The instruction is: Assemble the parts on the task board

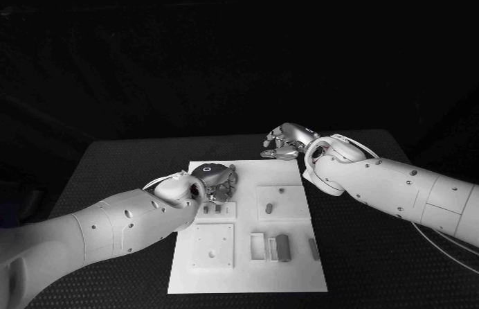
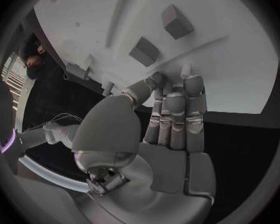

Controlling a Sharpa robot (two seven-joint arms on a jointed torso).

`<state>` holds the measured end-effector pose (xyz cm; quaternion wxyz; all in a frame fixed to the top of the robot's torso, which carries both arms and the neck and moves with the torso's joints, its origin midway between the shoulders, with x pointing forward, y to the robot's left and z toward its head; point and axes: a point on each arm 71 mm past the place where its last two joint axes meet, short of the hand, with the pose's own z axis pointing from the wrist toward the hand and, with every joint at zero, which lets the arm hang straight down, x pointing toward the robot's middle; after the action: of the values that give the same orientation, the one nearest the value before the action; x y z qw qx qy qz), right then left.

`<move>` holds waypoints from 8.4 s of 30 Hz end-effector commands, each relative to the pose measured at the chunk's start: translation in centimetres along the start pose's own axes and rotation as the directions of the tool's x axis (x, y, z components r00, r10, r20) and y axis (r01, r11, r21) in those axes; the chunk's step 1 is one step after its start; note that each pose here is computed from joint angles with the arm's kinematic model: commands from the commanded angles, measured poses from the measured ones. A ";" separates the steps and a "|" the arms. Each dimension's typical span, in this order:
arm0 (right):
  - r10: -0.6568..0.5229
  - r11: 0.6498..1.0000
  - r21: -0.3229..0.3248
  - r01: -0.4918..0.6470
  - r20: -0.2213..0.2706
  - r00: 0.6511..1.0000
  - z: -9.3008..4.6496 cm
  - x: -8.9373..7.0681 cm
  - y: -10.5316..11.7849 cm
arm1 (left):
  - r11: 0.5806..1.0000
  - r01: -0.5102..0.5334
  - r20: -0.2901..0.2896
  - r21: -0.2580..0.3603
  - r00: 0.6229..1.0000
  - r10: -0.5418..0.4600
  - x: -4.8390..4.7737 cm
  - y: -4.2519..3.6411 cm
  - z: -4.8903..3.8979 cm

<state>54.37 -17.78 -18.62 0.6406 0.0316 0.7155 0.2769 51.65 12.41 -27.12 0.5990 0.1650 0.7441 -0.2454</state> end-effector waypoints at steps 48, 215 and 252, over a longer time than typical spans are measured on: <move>-0.005 1.000 -0.002 0.005 -0.007 1.000 -0.2 -0.1 -0.2 | 0.992 0.103 -0.039 -0.075 0.994 -0.106 -1.81 4.18 -3.37; -0.407 0.911 -0.178 0.373 -0.229 0.884 -5.3 5.4 -3.4 | 0.670 0.731 0.151 -0.127 0.682 -0.716 -6.14 9.91 -8.79; -0.399 0.914 -0.183 0.363 -0.244 0.884 -4.8 6.7 -3.0 | 0.667 0.732 0.140 -0.138 0.681 -0.718 -6.03 10.03 -8.75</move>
<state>49.88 -19.35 -25.19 0.5870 -0.1857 0.7626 0.1984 51.36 26.10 -21.56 0.4983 -0.2098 0.7431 -0.3943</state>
